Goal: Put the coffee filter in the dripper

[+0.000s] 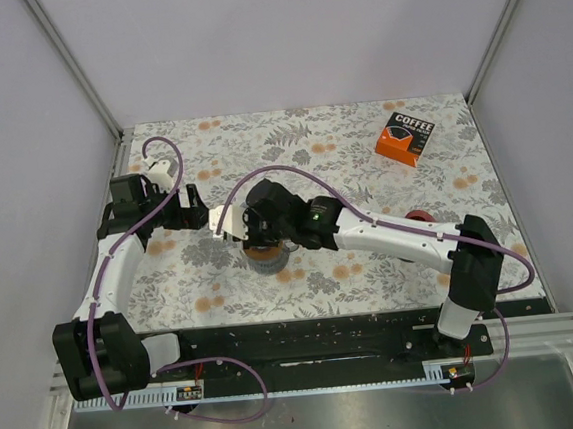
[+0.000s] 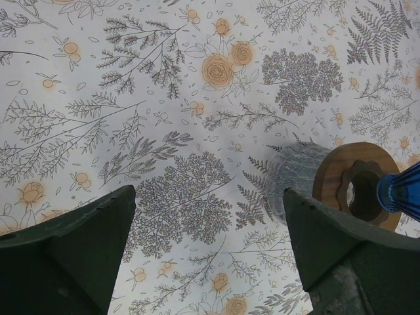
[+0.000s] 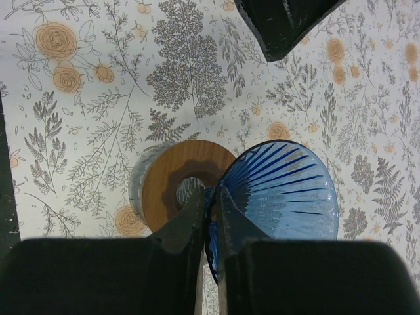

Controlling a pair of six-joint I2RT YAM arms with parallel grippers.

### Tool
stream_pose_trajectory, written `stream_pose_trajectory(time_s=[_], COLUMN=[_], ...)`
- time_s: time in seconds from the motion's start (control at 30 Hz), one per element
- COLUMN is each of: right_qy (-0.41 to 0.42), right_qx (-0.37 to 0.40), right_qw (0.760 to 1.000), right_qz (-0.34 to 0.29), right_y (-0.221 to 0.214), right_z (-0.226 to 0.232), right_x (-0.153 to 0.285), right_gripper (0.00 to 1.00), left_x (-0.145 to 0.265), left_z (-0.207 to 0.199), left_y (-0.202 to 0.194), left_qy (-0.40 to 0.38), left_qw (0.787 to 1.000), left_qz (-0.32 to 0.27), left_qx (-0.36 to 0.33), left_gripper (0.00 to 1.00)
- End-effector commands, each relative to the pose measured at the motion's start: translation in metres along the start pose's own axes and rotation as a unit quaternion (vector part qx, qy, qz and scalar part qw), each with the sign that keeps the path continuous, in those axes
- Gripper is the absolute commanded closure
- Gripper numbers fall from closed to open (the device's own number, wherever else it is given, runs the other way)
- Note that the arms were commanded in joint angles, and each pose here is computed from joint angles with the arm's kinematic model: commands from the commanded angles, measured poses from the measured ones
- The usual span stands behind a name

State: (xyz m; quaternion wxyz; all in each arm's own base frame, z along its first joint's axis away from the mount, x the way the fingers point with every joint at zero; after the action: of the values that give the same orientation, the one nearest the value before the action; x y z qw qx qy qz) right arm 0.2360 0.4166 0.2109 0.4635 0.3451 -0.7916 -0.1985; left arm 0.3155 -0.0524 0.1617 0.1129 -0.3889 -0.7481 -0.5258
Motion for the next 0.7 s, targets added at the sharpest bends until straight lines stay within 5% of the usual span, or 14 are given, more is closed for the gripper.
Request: stream_pose_trajectory(time_s=[0.0,0.67], right_qy=[-0.020,-0.005], right_qx=[0.003,-0.043], right_qw=[0.999,0.998], right_qz=[-0.046,-0.039], right_y=[0.021,-0.009], right_z=[-0.005,0.037], right_x=[-0.002,-0.028], right_gripper=[1.00,1.00], left_x=[0.003,0.005], left_z=[-0.007,-0.007], left_y=[0.013,0.012], left_qy=[-0.020,-0.024], left_qw=[1.000,0.999], left_qz=[-0.020,-0.021], left_qx=[-0.011,-0.008], left_gripper=[0.02,0.02])
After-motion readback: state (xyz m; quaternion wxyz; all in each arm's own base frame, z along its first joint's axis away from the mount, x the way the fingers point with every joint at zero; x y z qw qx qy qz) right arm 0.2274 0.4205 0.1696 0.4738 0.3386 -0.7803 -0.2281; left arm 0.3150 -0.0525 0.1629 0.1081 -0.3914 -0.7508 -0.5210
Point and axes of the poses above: each gripper's point midway between its finger pads, its own x axis back along the fingers, its own z axis along the line the jaws close on, y = z × x, the point moved 1 cm from there along x, back along the fingers, and after that the axes turned 8 degrees about x, right-handed, at the moved point
